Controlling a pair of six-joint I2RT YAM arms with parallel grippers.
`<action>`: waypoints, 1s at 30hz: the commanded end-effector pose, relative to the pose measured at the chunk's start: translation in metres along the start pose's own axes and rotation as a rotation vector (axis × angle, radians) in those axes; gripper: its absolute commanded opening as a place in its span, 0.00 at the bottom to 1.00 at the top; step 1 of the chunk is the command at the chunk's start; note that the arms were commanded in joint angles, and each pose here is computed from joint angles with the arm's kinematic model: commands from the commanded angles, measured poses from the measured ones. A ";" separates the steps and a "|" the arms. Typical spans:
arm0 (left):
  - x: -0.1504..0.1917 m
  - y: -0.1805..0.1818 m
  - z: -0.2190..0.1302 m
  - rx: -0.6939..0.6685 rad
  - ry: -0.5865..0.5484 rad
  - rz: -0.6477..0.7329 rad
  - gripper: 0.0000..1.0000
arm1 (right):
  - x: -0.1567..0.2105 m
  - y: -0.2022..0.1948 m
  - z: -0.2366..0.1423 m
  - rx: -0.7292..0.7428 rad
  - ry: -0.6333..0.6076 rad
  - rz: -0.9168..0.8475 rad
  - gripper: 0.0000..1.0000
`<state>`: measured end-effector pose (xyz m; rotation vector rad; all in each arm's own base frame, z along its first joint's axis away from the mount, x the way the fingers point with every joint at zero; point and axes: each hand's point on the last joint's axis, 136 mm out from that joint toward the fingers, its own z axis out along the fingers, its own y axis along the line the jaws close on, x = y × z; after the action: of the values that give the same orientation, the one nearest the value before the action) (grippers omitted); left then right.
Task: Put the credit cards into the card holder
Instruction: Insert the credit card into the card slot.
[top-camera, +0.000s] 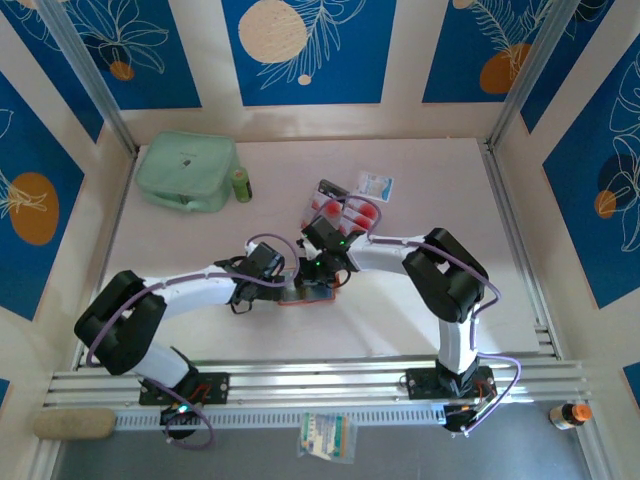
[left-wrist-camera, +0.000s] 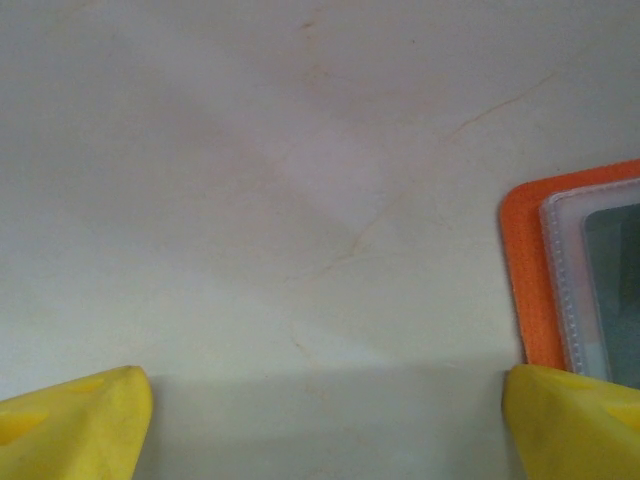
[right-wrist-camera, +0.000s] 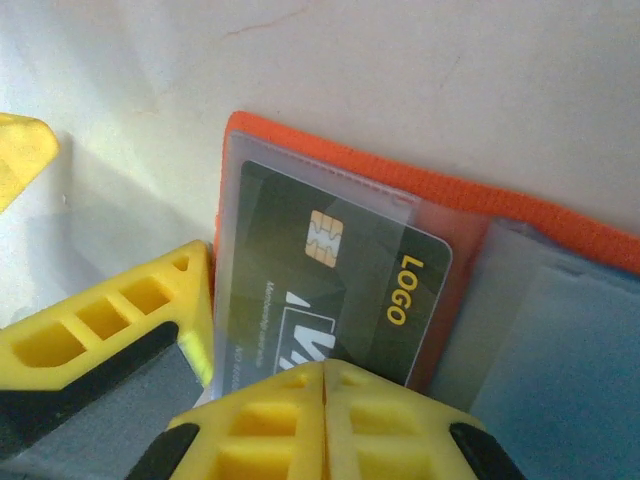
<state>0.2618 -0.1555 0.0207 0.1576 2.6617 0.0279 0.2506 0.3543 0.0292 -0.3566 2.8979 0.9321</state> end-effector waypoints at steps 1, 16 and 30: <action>-0.006 0.005 -0.006 -0.005 -0.016 -0.018 0.91 | -0.006 0.013 -0.021 -0.022 -0.026 -0.006 0.07; -0.006 0.015 -0.010 -0.013 -0.025 -0.065 0.92 | -0.008 -0.001 -0.032 0.024 -0.041 -0.005 0.08; 0.003 0.014 0.007 -0.026 0.008 -0.038 0.91 | -0.002 -0.006 -0.011 0.042 0.005 -0.004 0.07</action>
<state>0.2652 -0.1470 0.0211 0.0927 2.6585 0.0257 0.2543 0.3388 0.0354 -0.3308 2.9098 0.8692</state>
